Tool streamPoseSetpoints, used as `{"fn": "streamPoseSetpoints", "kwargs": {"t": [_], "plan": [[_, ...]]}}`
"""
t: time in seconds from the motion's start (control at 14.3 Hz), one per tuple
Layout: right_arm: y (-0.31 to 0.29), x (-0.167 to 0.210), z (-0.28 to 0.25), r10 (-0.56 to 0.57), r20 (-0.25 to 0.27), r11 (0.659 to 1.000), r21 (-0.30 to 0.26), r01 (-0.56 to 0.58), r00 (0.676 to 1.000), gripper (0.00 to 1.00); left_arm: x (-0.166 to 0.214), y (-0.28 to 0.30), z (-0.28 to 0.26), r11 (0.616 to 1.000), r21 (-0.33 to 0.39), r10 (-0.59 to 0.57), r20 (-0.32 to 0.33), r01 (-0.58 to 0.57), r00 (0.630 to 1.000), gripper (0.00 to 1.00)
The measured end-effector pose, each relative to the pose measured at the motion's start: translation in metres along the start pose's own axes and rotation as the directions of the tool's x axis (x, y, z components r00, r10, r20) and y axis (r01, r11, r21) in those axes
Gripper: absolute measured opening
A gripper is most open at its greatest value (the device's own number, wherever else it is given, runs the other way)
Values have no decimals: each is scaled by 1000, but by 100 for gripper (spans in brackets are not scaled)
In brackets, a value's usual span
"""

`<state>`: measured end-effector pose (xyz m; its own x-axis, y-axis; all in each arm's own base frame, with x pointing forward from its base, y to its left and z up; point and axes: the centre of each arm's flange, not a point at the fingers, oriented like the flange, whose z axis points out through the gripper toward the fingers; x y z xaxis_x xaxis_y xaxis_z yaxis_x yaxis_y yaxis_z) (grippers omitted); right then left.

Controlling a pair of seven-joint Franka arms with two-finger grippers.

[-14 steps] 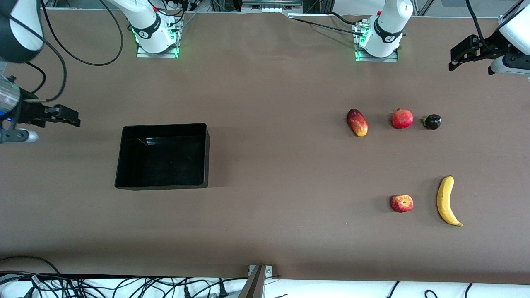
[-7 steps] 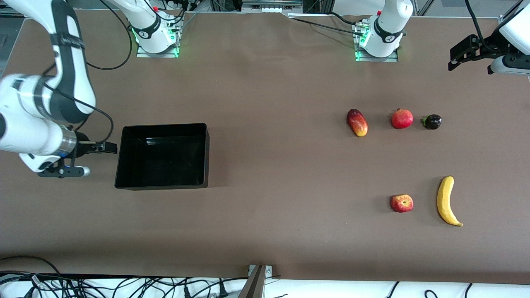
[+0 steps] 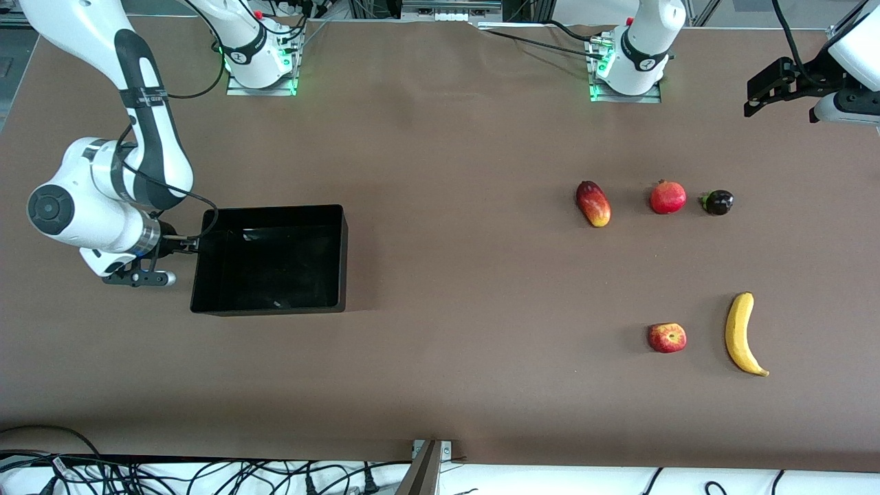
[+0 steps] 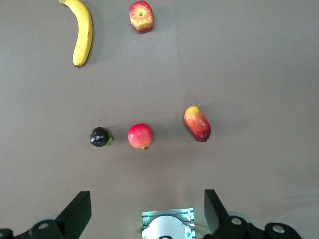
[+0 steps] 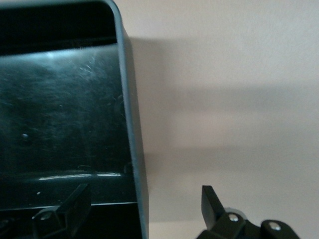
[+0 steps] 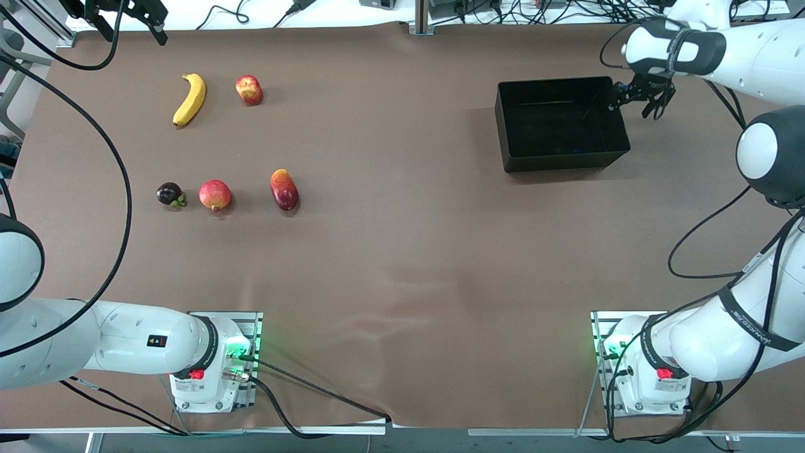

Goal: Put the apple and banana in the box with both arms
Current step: 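Push the box with the right gripper while the left gripper reaches the apple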

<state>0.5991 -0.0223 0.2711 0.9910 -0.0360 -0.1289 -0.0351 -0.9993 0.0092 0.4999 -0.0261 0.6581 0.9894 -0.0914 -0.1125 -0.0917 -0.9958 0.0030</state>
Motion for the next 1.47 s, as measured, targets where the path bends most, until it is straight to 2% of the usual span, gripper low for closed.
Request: {"fn": "streamPoseSetpoints", "kwargs": {"t": [0.07,0.14,0.28,0.56,0.7,0.91,1.12,1.33,1.47], "plan": [[1,-3,7,1,5,1000,-1,-1,1000,87,0,0,0,1000,-1,-1,1,1,1000,100],[2,-6,12,1,12,1000,-2,-1,1000,73,0,0,0,1000,-2,-3,1,3,1000,100],[2,-9,17,1,19,1000,-2,-1,1000,51,0,1,0,1000,-2,-6,2,6,1000,100],[-3,-8,17,4,15,1000,20,-4,1000,9,0,1,1,1000,-2,-7,5,7,1000,100],[-19,-2,7,-33,-9,999,34,33,999,6,1,1,2,1000,-2,-7,7,8,1000,100],[-89,11,-22,-131,-43,989,63,133,990,6,23,0,17,1000,0,-10,-17,10,1000,100],[-174,1,-34,-170,-50,982,73,174,984,6,83,-5,72,1000,5,-18,-47,19,999,100],[-254,-25,-24,-171,-30,983,63,173,985,6,137,-16,134,999,10,-33,-83,34,996,100],[-303,-42,-17,-166,-24,983,79,167,986,6,164,-21,167,999,15,-37,-119,39,992,100]]}}
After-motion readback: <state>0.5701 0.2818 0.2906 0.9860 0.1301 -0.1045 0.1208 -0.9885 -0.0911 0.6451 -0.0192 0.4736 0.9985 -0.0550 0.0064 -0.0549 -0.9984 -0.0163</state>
